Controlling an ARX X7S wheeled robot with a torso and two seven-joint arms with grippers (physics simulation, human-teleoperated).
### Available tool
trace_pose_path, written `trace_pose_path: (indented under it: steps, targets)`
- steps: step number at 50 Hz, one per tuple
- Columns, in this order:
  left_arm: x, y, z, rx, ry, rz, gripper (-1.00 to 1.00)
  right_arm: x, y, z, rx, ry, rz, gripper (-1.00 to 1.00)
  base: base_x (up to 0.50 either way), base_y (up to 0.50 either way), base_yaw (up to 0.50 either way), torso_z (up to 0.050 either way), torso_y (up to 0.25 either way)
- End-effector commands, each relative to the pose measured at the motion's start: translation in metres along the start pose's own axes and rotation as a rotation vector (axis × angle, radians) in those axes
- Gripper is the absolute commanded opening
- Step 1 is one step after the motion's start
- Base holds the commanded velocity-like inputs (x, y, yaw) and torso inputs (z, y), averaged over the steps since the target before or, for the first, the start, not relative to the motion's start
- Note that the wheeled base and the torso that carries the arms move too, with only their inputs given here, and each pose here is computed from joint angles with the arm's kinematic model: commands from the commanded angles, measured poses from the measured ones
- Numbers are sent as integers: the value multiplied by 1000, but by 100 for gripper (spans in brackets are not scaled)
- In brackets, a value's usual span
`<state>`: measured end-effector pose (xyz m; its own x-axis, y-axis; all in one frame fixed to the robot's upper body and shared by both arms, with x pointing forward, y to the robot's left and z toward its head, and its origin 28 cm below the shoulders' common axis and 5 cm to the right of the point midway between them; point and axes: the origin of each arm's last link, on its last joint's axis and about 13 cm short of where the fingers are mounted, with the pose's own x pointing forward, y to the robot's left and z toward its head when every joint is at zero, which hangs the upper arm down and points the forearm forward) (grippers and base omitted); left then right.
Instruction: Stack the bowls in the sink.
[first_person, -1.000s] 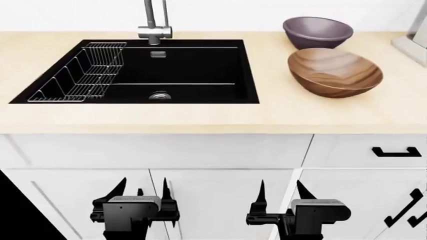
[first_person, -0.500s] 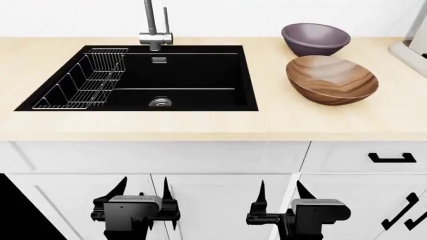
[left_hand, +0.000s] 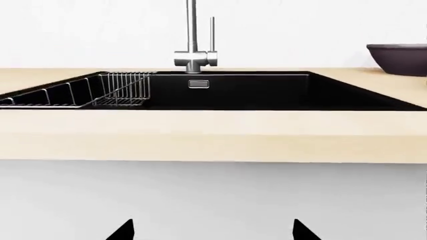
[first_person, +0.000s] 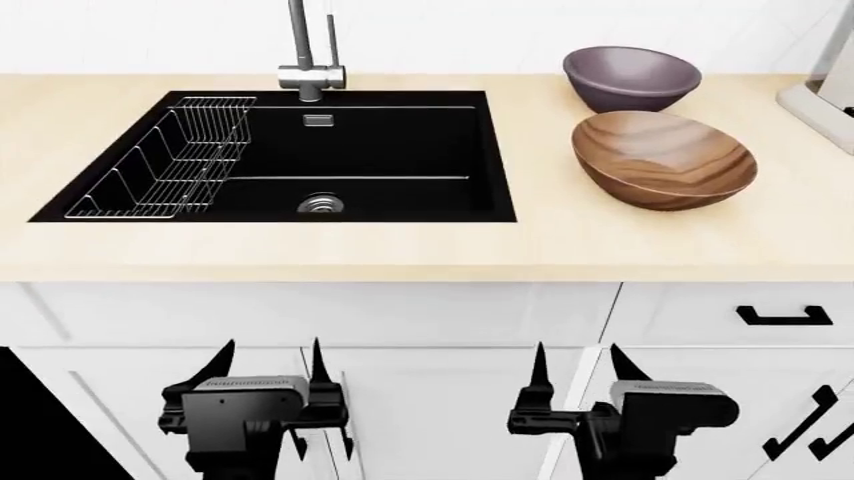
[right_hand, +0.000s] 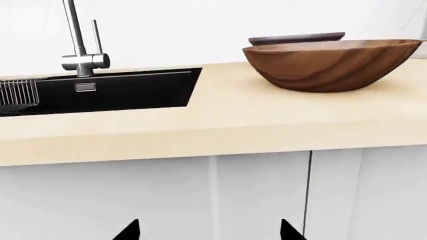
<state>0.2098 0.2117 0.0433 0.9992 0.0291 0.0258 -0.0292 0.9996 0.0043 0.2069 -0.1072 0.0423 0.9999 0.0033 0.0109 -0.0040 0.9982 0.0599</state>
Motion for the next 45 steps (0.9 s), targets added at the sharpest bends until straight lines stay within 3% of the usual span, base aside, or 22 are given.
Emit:
trace_pose_path:
  steps: [1, 6, 21, 24, 27, 38, 45]
  targets:
    - [-1, -1, 40, 39, -23, -10, 100, -5, -10, 42, 40, -19, -1, 100, 0, 0, 0, 0, 0]
    - [-1, -1, 71, 79, -21, -37, 100, -8, -13, 71, 6, -3, 12, 100, 0, 0, 0, 0, 0]
    - [12, 8, 182, 210, 22, -147, 100, -13, -16, 179, -58, 76, 212, 100, 0, 0, 0, 0, 0]
    - [20, 14, 205, 228, 12, -29, 100, -14, -16, 201, -88, 90, 232, 100, 0, 0, 0, 0, 0]
    - [17, 6, 222, 224, 31, -182, 100, -11, -18, 218, -103, 93, 247, 100, 0, 0, 0, 0, 0]
    - [30, 1, 241, 244, 54, -192, 100, 1, -20, 238, -149, 68, 281, 100, 0, 0, 0, 0, 0]
    - [29, 1, 245, 251, 41, -186, 100, 3, -22, 240, -129, 60, 287, 100, 0, -143, 0, 0, 0]
